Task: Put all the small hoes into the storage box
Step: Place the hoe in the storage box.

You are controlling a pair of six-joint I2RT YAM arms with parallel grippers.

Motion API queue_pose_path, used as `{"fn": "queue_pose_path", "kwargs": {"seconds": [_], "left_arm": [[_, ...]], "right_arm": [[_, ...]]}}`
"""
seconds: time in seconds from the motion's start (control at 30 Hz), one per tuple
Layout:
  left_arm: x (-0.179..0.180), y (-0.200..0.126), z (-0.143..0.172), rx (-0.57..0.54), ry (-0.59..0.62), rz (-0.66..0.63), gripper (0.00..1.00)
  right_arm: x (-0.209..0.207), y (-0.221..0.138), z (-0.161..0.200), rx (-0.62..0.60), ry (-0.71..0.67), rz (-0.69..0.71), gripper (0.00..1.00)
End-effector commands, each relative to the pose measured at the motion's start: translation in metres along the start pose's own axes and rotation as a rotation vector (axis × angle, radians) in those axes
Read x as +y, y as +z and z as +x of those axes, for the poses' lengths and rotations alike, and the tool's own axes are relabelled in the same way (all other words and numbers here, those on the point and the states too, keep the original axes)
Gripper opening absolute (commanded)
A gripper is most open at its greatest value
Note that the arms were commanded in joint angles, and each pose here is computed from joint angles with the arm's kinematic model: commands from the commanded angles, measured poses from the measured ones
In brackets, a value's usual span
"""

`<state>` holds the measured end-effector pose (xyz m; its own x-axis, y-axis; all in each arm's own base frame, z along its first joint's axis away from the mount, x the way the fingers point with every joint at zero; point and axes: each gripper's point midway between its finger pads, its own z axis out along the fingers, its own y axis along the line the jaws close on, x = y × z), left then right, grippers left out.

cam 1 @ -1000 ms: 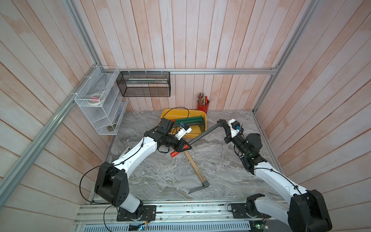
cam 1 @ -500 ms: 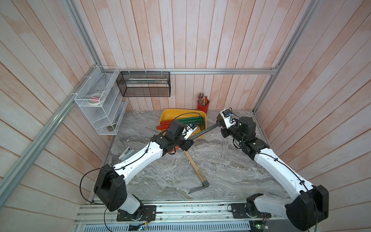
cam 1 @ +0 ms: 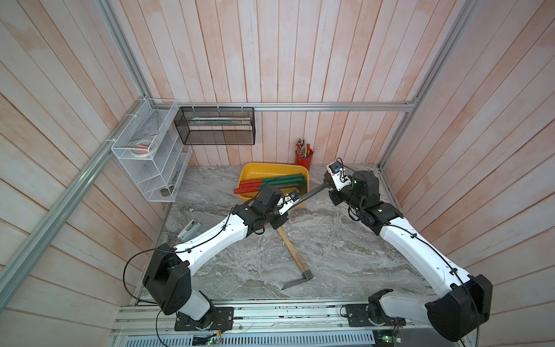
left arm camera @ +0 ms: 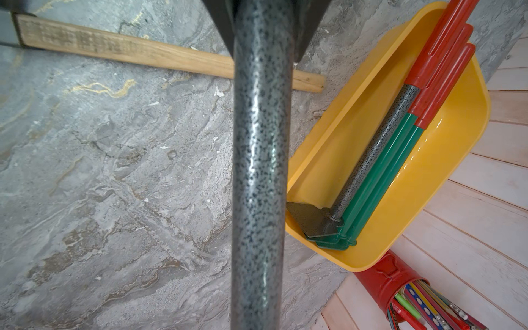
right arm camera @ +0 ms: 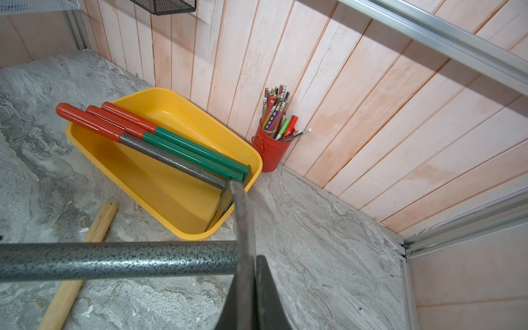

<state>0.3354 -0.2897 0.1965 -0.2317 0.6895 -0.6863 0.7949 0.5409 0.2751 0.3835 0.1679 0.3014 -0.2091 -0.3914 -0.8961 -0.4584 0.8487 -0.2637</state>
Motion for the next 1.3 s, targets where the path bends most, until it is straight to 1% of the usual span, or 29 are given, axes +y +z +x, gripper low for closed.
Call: {"fn": "queue_pose_path", "kwargs": {"seconds": [0.0,0.03,0.13,0.17,0.23,0.3,0.37,0.43,0.57,0.63,0.73,0.83,1.07,1.1,1.17,1.27], "left_arm": [[0.026,-0.001,0.001,-0.027,-0.107,-0.087,0.00],[0.022,-0.004,-0.003,-0.045,-0.112,-0.060,0.00],[0.016,-0.008,-0.011,-0.082,-0.128,-0.002,0.00],[0.014,-0.010,-0.013,-0.091,-0.134,0.017,0.00],[0.010,-0.013,-0.016,-0.109,-0.152,0.061,0.00],[0.010,-0.016,-0.016,-0.120,-0.173,0.086,0.00],[0.010,-0.019,-0.018,-0.136,-0.196,0.122,0.00],[0.009,-0.024,-0.020,-0.154,-0.239,0.188,0.00],[0.000,-0.039,-0.028,-0.190,-0.292,0.346,0.00],[-0.008,-0.047,-0.032,-0.201,-0.307,0.429,0.00],[-0.019,-0.054,-0.035,-0.201,-0.307,0.502,0.00],[-0.025,-0.059,-0.035,-0.202,-0.306,0.538,0.00],[-0.031,-0.057,-0.025,-0.162,-0.311,0.564,0.00],[-0.032,-0.057,-0.024,-0.157,-0.312,0.567,0.00],[-0.034,-0.057,-0.023,-0.151,-0.309,0.570,0.00],[-0.034,-0.056,-0.022,-0.148,-0.309,0.567,0.00]], "right_arm": [[0.005,-0.011,-0.026,-0.099,0.138,-0.044,0.07],[0.003,-0.011,-0.025,-0.106,0.139,-0.033,0.22],[-0.002,-0.016,-0.024,-0.156,0.142,-0.029,0.42],[0.000,-0.020,-0.027,-0.182,0.141,-0.045,0.45],[0.000,-0.032,-0.032,-0.255,0.134,-0.067,0.49],[0.000,-0.043,-0.031,-0.317,0.138,-0.097,0.50],[0.001,-0.049,-0.025,-0.349,0.155,-0.145,0.50],[0.007,-0.048,-0.011,-0.359,0.159,-0.190,0.50],[0.015,-0.042,0.014,-0.371,0.143,-0.197,0.49],[0.016,-0.038,0.017,-0.369,0.135,-0.200,0.49],[0.015,-0.035,0.010,-0.393,0.117,-0.202,0.49],[0.011,-0.029,0.003,-0.396,0.097,-0.192,0.49],[0.007,-0.016,-0.012,-0.408,0.064,-0.199,0.47],[0.007,-0.013,-0.011,-0.403,0.065,-0.207,0.44],[0.009,-0.010,-0.014,-0.405,0.071,-0.227,0.32],[0.014,-0.005,-0.016,-0.396,0.089,-0.263,0.06]]}}
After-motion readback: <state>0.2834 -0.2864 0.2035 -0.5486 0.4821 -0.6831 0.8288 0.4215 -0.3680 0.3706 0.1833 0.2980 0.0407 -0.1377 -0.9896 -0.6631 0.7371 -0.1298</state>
